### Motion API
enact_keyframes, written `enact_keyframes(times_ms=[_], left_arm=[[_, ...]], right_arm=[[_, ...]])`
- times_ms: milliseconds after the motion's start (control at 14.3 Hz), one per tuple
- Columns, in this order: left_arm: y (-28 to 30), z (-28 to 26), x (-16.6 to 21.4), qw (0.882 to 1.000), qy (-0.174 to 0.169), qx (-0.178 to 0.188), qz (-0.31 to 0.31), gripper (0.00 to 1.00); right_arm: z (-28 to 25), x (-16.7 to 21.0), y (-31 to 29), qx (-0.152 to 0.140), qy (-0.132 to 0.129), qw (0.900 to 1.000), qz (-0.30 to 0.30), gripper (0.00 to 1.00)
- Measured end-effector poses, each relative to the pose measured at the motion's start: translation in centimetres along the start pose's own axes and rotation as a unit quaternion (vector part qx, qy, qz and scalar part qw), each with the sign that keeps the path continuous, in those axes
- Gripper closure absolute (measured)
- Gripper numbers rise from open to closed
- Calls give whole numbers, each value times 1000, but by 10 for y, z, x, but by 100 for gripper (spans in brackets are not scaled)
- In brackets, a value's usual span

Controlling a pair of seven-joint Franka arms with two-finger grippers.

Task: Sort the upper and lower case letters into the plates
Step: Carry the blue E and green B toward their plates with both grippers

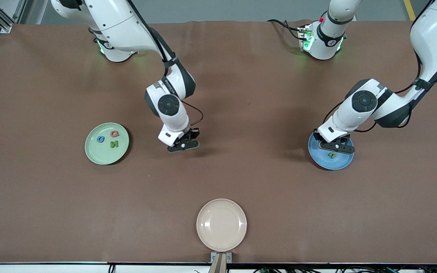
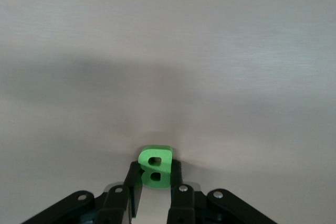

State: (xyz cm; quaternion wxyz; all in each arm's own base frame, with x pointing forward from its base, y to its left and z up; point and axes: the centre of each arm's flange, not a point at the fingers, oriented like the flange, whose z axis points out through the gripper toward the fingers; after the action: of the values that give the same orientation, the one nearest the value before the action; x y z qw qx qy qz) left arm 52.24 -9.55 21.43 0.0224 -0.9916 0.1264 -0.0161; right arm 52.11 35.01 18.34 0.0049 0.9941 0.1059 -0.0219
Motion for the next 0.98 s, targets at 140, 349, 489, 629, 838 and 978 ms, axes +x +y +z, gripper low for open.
enact_keyframes(times_ms=[140,349,489,629,838,978], left_arm=[[-1,10,0,1000,-6,3,2,73],[1,19,3,1000,-9,7,5,73],[3,20,5,1000,-8,8,7,73],[4,20,6,1000,-8,8,7,73],[0,18,9,1000,-4,9,3,49],[-4,16,13,1000,0,10,-1,29]], right_arm=[[-17,12,46,-4,-28,1000,-11,74],[-56,23,117,4,-49,999,-12,74],[-70,20,160,10,-54,998,-12,74],[-73,12,208,18,-57,998,-27,74],[-66,-4,286,30,-59,997,-48,74],[-52,-17,323,31,-45,997,-53,74]])
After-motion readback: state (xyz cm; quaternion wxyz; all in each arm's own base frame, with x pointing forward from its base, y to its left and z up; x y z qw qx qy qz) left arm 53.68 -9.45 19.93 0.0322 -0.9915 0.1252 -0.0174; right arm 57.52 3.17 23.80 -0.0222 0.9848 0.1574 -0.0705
